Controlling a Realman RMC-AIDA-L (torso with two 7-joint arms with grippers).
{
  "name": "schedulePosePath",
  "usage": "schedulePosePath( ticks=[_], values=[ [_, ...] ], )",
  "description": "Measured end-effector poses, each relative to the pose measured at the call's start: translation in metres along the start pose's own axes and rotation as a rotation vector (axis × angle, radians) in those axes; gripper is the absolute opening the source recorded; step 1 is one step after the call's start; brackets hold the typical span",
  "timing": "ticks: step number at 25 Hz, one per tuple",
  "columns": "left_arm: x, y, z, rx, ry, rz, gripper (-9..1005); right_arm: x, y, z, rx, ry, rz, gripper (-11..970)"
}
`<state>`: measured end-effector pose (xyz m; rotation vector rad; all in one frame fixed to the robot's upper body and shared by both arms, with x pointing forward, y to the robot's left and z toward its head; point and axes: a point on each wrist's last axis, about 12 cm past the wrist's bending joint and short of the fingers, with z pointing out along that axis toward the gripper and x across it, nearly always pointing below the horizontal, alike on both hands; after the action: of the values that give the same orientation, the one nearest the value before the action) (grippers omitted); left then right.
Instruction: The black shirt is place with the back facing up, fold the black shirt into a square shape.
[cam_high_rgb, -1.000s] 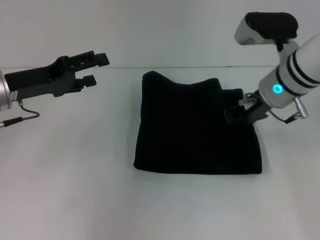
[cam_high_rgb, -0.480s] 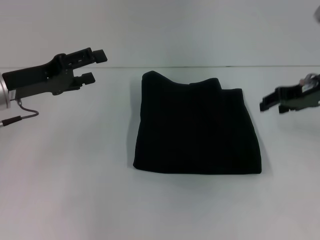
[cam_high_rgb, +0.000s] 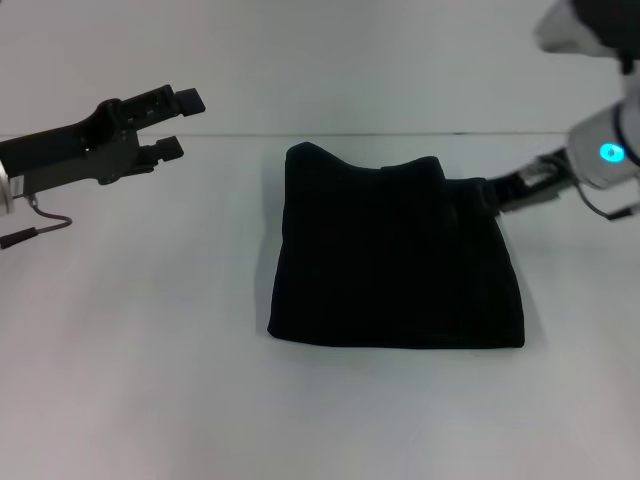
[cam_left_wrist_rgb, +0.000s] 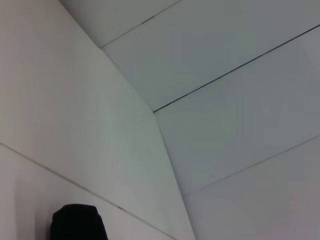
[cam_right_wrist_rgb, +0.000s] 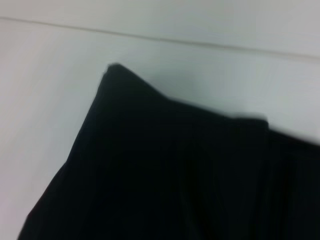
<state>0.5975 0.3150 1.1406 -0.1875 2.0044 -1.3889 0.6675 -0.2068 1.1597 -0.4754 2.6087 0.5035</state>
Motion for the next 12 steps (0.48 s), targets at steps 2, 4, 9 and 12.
schedulePosePath(
  ticks=[2, 4, 9, 12],
  values=[
    [0.001, 0.001, 0.001, 0.002, 0.004, -0.005, 937, -0.005, 0.011, 0.009, 0.029, -0.017, -0.056, 479],
    [0.003, 0.001, 0.003, 0.006, 0.009, -0.01, 937, -0.008, 0.02, 0.017, 0.049, -0.037, -0.093, 478],
    [0.004, 0.002, 0.005, 0.009, 0.01, -0.013, 937, -0.006, 0.032, 0.036, 0.071, -0.03, -0.13, 474],
    [0.004, 0.001, 0.005, 0.009, 0.008, -0.013, 937, -0.004, 0.034, 0.044, 0.082, -0.02, -0.14, 473]
  ],
)
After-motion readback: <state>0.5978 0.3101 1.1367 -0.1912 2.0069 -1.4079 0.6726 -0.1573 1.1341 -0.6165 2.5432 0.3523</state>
